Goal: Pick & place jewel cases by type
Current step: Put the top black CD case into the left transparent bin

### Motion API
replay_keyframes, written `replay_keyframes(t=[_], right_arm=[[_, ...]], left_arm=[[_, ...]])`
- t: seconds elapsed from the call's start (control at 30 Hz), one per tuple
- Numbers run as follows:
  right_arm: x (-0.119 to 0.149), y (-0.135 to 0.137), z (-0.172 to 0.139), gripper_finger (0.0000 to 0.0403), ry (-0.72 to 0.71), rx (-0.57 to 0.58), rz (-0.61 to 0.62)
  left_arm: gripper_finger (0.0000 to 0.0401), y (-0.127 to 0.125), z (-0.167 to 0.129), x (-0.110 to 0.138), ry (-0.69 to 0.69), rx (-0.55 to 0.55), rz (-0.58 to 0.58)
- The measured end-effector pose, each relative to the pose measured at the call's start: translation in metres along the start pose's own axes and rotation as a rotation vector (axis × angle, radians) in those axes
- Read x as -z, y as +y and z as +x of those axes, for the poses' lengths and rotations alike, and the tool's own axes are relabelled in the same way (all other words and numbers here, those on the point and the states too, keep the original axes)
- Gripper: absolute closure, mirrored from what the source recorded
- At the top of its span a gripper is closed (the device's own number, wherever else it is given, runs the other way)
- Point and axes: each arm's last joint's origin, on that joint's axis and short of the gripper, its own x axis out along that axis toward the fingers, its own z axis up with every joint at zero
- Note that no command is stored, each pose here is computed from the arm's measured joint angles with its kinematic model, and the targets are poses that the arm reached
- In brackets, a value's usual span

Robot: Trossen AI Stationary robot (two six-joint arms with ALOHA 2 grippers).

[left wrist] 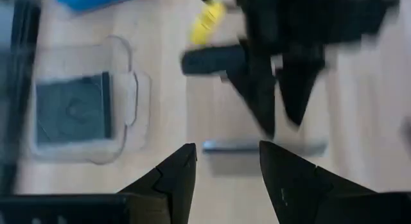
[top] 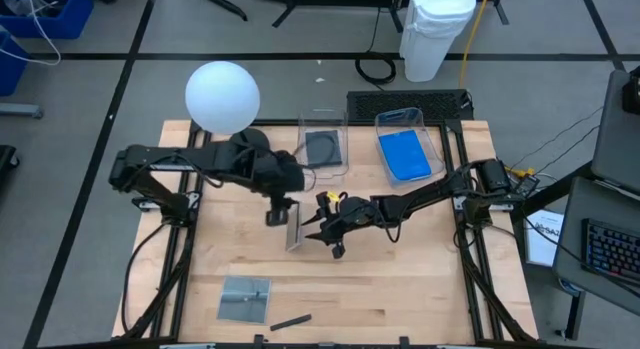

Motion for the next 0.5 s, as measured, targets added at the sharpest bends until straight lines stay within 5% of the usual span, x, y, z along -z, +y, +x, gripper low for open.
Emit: replay_keyframes(t=[0.27, 0.5], right_arm=[[0.000, -0.004, 0.000, 0.0248, -0.018, 0.010, 0.002], [-0.001, -0.004, 0.001, 0.0248, -0.029, 0.017, -0.047]], left_arm=[[0.0226, 0.005, 0.002, -0.005, -0.049, -0.003, -0.521], [0.0226, 0.004, 0.012, -0.006, -0.022, -0.005, -0.745]])
